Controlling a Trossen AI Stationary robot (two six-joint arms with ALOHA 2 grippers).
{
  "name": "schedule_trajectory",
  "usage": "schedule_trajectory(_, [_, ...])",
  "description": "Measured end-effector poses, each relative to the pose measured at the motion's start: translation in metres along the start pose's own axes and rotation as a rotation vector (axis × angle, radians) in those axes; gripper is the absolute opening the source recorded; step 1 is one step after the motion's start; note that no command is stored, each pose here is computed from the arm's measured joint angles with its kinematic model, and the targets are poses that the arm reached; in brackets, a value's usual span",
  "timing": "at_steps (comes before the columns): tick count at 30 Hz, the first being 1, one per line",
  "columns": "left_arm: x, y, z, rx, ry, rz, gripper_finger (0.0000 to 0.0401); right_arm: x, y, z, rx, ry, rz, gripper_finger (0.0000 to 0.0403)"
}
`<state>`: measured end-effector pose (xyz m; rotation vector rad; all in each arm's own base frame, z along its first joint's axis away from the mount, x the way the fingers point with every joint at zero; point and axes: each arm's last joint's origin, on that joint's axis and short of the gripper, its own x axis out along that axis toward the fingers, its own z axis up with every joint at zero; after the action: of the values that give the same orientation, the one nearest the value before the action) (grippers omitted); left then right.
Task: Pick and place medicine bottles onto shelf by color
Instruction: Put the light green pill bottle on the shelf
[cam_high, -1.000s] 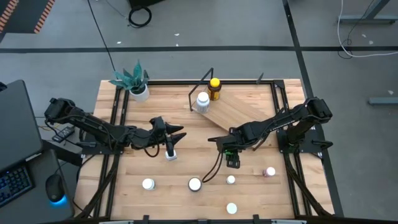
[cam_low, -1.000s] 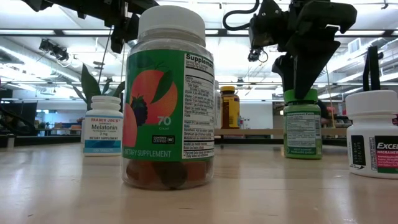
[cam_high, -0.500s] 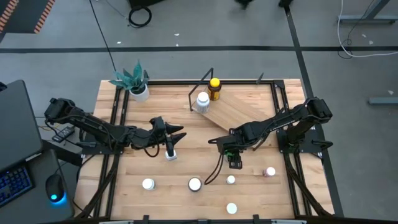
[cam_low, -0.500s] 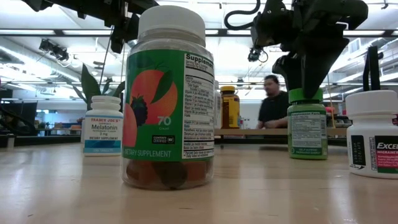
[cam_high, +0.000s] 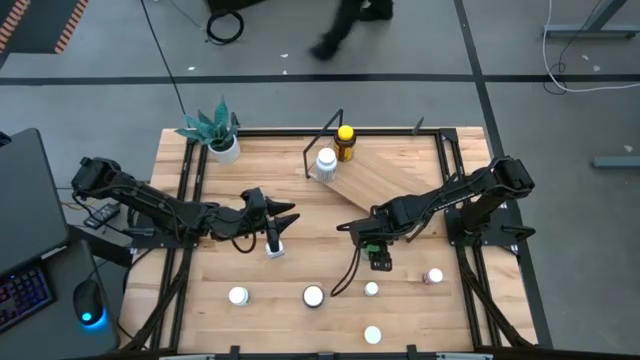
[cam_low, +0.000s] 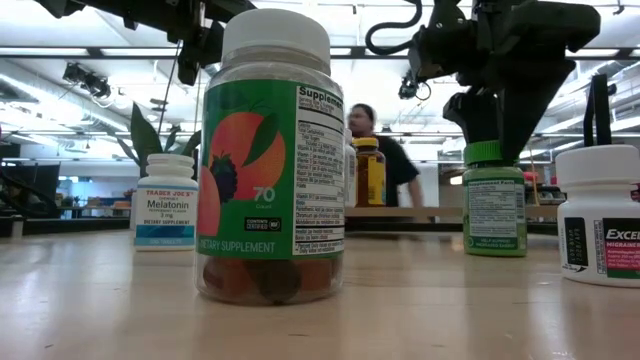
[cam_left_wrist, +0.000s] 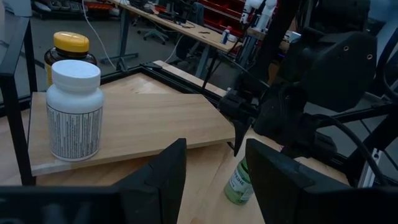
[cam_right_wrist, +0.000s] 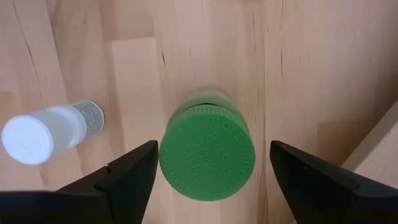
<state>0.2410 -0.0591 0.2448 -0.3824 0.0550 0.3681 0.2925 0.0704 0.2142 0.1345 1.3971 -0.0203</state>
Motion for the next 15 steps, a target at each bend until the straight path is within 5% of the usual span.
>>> schedule_trajectory(9, [0.0, 0.0, 0.0, 0.0, 0.0, 0.0, 0.0172, 0.0, 0.0001, 0.0009, 0.003, -0.01, -0.002, 0.029])
schedule_trajectory(15, [0.0, 0.0001, -0.0001, 0.0, 0.0, 0.0, 0.0172, 0.0, 0.0001, 0.0009, 0.004, -0.011, -0.003, 0.0219])
